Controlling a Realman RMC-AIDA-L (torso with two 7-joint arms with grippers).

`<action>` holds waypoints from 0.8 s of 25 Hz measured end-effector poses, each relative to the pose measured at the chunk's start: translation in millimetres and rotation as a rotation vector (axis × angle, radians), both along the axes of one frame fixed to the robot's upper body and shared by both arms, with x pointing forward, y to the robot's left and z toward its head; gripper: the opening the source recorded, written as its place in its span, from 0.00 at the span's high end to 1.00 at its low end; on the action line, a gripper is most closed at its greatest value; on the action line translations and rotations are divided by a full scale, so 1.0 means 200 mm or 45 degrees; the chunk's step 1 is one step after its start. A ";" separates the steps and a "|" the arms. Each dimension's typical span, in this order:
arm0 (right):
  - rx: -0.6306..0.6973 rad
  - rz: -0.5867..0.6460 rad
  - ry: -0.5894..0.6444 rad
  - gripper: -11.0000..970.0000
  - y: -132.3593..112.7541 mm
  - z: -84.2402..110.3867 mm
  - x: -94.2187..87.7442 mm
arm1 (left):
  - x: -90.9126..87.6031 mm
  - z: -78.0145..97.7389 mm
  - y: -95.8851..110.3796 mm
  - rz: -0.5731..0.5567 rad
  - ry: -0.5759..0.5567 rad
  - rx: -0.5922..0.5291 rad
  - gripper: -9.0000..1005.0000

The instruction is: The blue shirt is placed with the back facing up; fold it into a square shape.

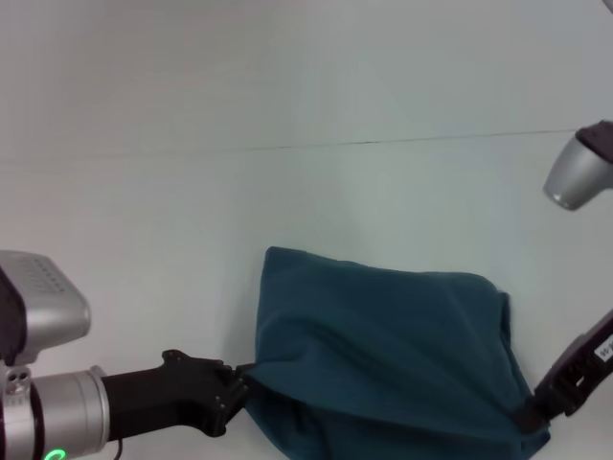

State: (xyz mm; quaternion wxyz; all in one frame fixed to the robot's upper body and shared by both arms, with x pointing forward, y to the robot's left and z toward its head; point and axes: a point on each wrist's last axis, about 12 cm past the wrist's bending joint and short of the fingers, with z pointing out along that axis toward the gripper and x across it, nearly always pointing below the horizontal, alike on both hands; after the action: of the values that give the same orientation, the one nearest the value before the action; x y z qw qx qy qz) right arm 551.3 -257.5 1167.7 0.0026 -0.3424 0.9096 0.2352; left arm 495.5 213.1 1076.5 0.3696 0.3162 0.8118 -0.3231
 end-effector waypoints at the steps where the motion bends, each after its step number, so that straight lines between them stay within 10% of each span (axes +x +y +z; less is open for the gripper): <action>1: 0.000 0.000 0.000 0.96 0.00 0.00 0.00 | 0.00 0.00 0.01 0.011 0.004 -0.006 0.94; 20: 0.046 0.102 0.035 0.96 0.01 -0.06 -0.01 | 0.02 -0.05 0.07 0.095 0.031 -0.110 0.94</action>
State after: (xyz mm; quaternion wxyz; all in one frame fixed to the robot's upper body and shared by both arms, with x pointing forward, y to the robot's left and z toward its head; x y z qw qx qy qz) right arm 549.3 -255.5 1156.7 -0.0130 -0.3751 0.8908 0.2562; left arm 500.5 227.2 1066.8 0.3847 0.2654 0.8128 -0.3478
